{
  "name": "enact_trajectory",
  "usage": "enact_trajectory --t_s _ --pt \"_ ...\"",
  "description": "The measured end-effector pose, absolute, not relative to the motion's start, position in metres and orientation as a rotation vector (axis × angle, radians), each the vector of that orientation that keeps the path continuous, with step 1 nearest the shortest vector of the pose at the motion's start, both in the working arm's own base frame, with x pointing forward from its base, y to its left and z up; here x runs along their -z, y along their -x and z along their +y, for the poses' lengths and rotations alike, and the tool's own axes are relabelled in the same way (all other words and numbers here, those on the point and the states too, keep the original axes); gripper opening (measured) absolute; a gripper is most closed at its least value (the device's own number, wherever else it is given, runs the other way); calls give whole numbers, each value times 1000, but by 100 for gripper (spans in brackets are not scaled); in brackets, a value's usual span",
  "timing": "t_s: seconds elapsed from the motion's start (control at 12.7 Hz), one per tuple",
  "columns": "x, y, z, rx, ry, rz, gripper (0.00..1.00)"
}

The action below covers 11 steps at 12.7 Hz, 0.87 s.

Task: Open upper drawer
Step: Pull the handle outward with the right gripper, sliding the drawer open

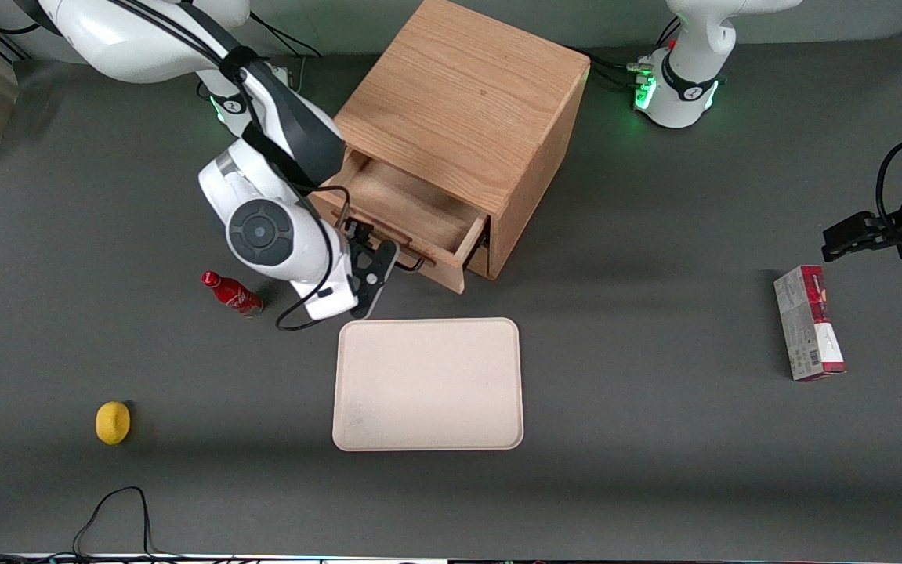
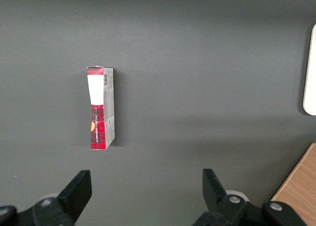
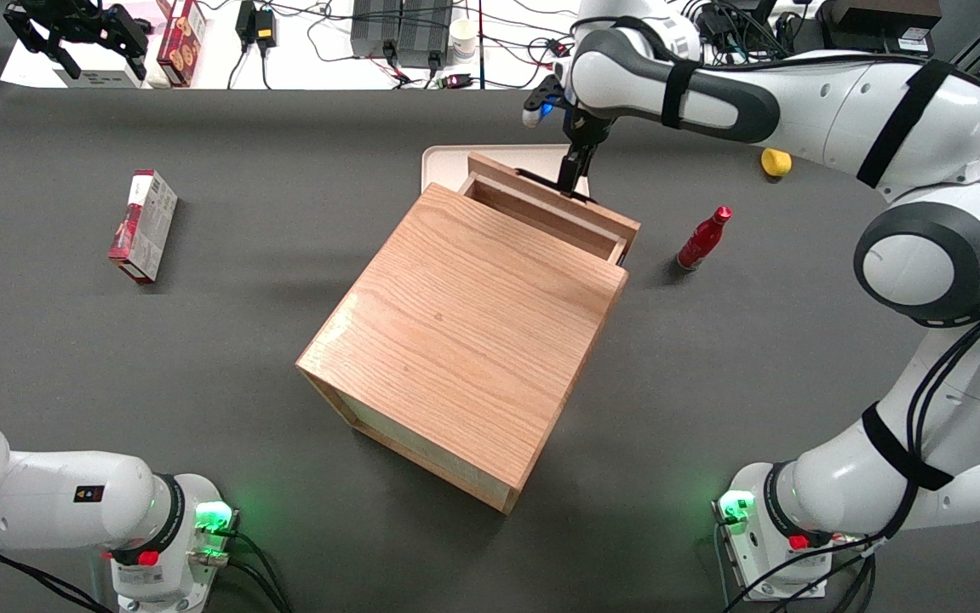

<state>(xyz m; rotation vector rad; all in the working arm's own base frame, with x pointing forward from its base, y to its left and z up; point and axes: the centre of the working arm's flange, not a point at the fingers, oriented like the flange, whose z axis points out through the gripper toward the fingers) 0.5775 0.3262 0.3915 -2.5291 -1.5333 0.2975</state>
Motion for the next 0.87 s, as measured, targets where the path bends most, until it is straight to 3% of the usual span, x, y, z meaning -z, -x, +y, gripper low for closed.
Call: enact_trajectory --t_s 0.87 --pt "-403 -641 266 -186 2680 -1482 100"
